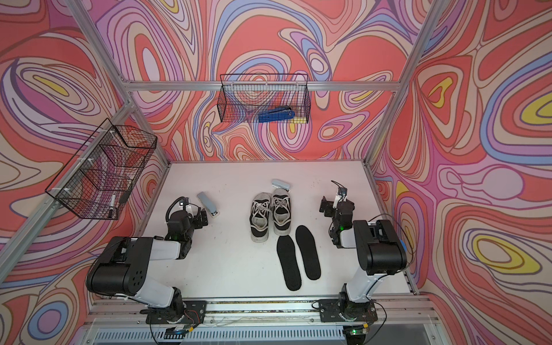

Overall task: Remove the insole from the shoe
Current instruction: Reset both arms

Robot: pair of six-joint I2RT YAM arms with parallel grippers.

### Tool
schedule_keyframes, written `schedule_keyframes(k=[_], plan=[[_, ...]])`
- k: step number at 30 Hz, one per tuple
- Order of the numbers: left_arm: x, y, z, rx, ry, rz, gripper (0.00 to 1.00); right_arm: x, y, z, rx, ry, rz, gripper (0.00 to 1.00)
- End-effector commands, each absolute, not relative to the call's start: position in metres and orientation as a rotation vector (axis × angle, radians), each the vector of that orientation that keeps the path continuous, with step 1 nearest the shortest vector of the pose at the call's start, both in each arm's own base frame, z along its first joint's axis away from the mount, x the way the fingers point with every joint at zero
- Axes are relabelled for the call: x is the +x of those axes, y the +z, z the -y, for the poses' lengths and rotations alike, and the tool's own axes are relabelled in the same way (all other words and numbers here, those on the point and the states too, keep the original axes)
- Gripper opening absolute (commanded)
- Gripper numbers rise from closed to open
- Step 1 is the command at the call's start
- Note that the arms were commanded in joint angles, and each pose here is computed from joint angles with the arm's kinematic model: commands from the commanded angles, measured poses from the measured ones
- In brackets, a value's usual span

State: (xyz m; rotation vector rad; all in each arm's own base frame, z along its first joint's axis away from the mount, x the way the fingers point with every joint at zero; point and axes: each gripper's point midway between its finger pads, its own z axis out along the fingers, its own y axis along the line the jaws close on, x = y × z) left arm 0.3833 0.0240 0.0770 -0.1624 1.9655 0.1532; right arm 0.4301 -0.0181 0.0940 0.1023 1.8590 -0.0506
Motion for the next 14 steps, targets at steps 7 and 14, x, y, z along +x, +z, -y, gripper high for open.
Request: schedule_keyframes(k=[7,14], plan=[[0.393,0.088,-0.015,-0.096,0.141,-1.935,1.00,0.429,0.095,0.010,0.053,-0.029,-1.857,0.98],[0.394,0.090,-0.001,-0.016,0.054,-1.927,1.00,0.429,0.094,0.010,0.052,-0.028,-1.857,0.98]])
